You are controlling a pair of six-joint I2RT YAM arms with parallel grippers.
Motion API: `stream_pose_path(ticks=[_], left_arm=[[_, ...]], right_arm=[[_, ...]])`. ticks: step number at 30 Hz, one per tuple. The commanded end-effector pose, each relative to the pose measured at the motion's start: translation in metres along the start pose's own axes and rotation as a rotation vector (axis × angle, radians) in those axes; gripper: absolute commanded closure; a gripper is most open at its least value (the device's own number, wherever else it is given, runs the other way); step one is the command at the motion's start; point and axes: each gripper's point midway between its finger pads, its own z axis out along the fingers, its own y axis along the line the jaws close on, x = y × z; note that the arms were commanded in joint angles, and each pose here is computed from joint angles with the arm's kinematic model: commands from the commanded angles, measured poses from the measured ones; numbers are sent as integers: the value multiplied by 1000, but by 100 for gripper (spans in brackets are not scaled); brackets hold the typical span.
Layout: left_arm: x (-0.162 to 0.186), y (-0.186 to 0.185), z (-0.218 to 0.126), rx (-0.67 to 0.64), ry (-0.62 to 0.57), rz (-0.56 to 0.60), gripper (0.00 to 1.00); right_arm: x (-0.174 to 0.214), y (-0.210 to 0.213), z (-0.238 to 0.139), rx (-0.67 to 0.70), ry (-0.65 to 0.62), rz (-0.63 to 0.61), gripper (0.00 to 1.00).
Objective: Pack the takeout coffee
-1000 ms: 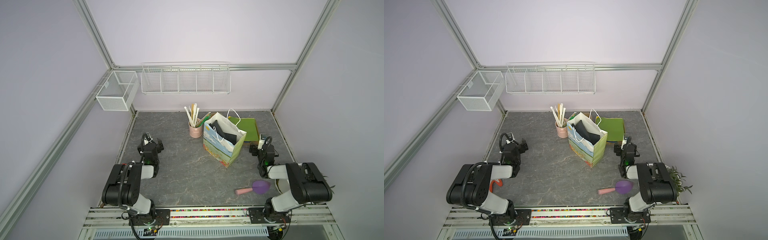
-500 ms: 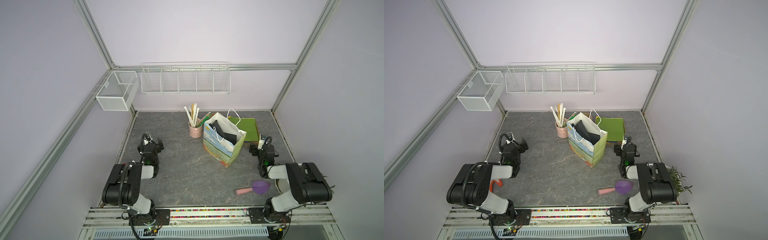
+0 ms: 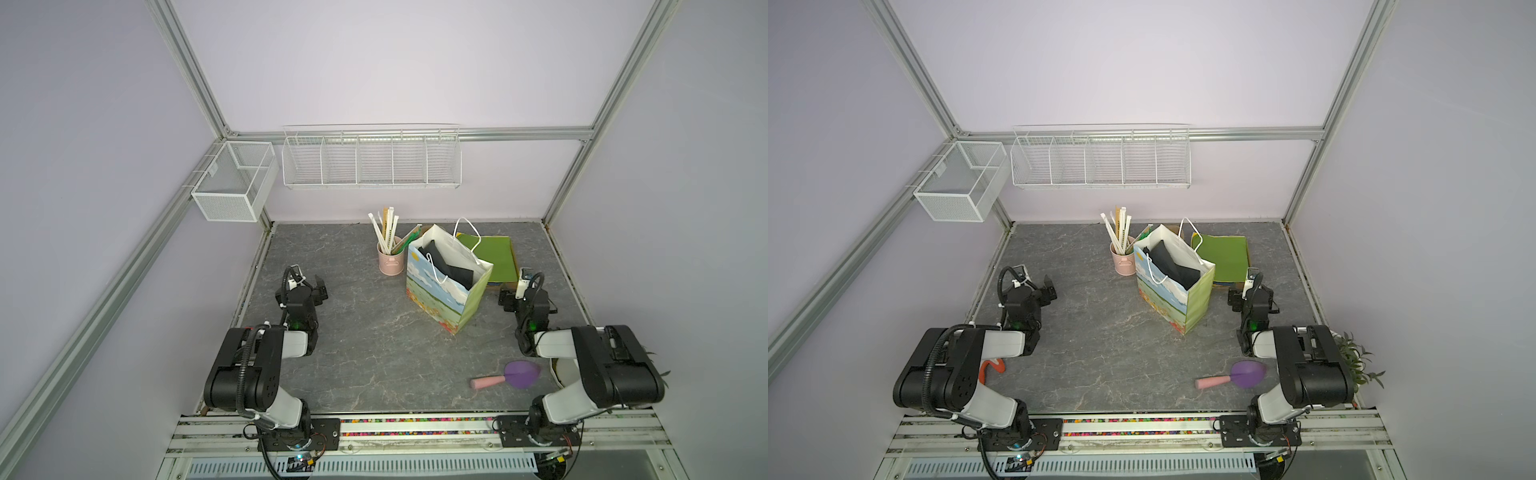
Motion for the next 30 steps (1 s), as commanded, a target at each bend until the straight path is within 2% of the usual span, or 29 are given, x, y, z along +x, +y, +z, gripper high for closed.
stream_pose_path(ticks=[1, 27, 30], left_arm=[[1, 0, 1, 15, -6, 17, 1], [0, 1, 0, 12, -13, 16, 1], [1, -7, -2, 56, -16, 34, 1]], right_arm=[[-7, 3, -1, -13, -27, -18, 12], [-6, 3, -1, -15, -27, -17, 11], [-7, 3, -1, -15, -27, -18, 12]])
